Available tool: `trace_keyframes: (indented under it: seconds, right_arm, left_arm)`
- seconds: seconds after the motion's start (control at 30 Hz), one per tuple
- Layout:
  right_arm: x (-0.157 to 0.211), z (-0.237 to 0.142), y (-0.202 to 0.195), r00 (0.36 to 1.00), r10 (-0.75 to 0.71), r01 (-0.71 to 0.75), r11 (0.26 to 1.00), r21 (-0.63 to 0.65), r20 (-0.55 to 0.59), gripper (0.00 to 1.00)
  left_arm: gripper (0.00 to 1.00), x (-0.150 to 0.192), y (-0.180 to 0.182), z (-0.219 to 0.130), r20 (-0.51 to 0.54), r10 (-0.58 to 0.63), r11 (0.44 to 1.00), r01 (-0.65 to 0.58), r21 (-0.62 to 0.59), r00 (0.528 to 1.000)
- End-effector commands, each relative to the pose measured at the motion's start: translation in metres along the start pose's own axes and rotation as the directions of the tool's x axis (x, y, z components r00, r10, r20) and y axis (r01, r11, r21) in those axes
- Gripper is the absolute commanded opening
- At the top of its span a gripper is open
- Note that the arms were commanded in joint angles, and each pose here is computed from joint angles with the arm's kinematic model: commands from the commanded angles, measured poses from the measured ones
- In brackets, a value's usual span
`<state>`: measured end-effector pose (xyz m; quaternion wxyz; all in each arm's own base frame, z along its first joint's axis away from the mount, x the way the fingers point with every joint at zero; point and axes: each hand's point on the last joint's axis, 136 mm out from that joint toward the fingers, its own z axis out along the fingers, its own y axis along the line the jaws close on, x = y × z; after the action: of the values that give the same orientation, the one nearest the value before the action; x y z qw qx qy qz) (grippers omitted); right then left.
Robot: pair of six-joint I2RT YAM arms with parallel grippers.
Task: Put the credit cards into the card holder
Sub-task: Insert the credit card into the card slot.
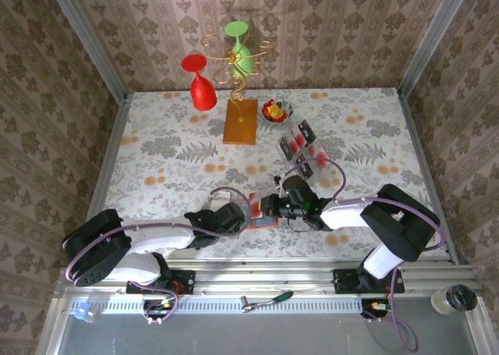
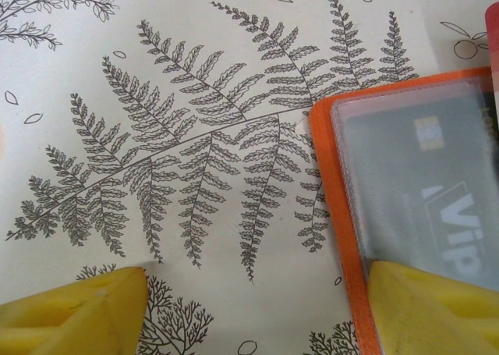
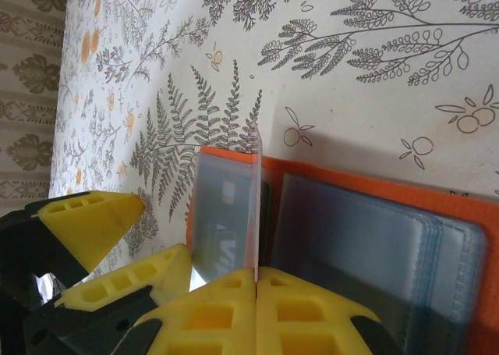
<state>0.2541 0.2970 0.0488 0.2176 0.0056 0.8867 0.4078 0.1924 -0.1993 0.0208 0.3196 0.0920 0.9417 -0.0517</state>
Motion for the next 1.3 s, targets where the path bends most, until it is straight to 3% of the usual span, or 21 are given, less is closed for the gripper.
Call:
trace_keyframes:
  seconds: [0.0,1.27]
  right_arm:
    - [0.016,0.000,-0.013,0.999,0.013,-0.011,0.999,0.038,-0.040,0.00]
    - [0.042,-0.002,-0.039,0.991,0.046,-0.023,0.984,0.175,-0.128,0.00]
  left_arm:
    - [0.76,0.001,0.001,-0.001,-0.005,0.003,1.000,-0.003,-0.019,1.000]
    - [0.76,0.000,0.000,0.000,-0.004,0.003,1.000,-0.003,-0.018,1.000]
